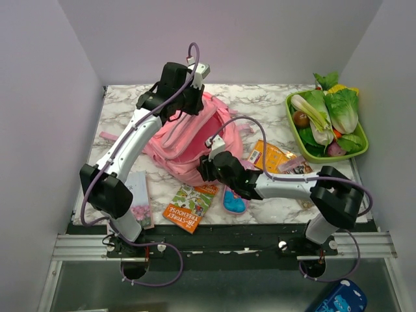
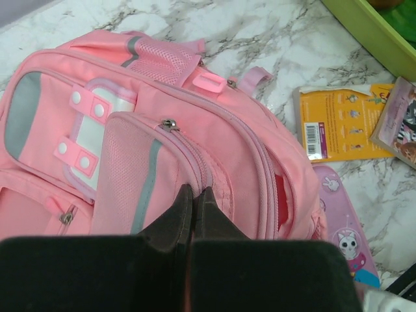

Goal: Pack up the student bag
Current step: Unzip the student bag at the center of the board.

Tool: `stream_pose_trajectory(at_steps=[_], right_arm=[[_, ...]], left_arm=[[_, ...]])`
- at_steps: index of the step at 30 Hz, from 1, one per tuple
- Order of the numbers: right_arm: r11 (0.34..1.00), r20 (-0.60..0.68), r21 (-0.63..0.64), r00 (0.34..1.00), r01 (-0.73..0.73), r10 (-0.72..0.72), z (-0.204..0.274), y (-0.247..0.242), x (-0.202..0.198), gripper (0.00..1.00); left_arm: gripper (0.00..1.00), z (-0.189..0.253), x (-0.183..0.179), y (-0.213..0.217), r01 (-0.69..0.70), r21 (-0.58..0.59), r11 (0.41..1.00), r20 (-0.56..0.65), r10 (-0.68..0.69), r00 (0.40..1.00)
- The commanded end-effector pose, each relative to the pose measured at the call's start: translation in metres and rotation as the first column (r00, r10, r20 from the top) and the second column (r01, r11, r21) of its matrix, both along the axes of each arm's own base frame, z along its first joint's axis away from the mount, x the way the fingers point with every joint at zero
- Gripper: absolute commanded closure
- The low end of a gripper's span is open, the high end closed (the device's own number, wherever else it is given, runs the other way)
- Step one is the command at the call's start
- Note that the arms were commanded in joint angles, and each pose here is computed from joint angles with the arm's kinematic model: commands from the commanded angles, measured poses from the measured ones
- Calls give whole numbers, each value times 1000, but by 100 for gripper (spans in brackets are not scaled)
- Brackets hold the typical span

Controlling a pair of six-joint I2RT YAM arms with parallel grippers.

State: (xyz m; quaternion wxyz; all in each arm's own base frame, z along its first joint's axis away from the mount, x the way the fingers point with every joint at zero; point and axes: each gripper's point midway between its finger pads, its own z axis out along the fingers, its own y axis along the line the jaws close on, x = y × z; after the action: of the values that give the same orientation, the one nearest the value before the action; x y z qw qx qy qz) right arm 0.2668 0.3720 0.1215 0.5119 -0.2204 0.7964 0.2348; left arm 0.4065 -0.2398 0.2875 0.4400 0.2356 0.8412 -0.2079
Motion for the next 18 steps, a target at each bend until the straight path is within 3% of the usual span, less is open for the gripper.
stream_pose_trajectory(at_steps=[1, 5, 11, 15, 18], right_arm=[[996, -112, -31, 990, 79, -82, -29, -4, 23, 52], [995, -130, -16, 987, 97, -98, -29, -3, 30, 53], [997, -110, 53, 993, 57, -51, 17, -6, 21, 38], [992, -228, 128, 973, 11, 19, 25, -9, -5, 30], [989, -336, 147, 940, -10, 59, 17, -15, -23, 30]], left_arm=[[100, 77, 17, 19, -48, -32, 998, 244, 54, 968], [100, 62, 32, 30, -81, 41, 996, 241, 69, 968], [100, 38, 47, 41, -110, 82, 990, 253, 86, 964], [100, 36, 58, 48, -142, 99, 985, 275, 110, 955], [100, 40, 69, 56, -170, 105, 980, 296, 132, 946]])
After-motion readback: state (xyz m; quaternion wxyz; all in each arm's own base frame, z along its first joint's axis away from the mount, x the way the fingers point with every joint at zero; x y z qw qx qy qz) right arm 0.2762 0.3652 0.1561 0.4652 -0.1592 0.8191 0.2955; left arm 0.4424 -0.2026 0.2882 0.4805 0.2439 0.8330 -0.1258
